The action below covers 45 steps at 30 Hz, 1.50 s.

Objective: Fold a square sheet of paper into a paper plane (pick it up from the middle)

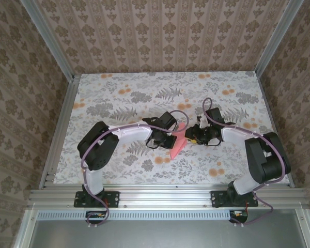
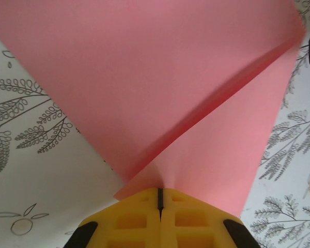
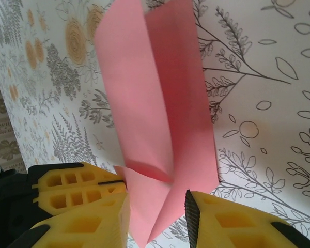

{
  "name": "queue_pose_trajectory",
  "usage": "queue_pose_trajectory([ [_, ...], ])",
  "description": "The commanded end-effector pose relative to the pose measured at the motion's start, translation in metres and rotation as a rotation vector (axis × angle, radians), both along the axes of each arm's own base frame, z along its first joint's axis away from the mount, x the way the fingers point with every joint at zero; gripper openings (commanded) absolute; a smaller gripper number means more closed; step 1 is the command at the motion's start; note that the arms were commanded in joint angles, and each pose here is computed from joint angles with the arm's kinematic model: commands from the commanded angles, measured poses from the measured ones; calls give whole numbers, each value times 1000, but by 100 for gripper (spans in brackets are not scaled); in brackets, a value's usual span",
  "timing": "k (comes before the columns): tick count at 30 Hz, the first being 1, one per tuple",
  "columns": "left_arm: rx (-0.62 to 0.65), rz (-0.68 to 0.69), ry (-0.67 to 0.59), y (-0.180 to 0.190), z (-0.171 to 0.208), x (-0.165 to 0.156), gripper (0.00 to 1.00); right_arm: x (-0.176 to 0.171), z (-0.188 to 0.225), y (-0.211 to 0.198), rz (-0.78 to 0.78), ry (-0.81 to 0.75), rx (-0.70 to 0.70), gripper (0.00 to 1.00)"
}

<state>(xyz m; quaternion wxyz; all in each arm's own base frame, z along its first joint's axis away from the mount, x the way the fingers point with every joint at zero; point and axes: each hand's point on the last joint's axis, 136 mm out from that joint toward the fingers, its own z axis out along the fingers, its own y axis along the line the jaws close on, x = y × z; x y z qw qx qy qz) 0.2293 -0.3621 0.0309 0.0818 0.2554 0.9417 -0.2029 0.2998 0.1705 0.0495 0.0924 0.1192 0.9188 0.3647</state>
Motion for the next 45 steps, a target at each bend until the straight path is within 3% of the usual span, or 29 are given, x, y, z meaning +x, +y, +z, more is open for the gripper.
queue_pose_trajectory([
  [1,-4,-18,-11,-3,-1,5,3,-4,-8,4,8,25,22,37],
  [17,23,-24,17,3,-16,-1,2,5,-23,7,11,49,19,37],
  [30,-76,-20,-29,-4,14,3,6,8,-16,5,-18,35,16,38],
  [45,-55,-7,-7,3,5,4,6,21,-3,20,-12,5,117,38],
])
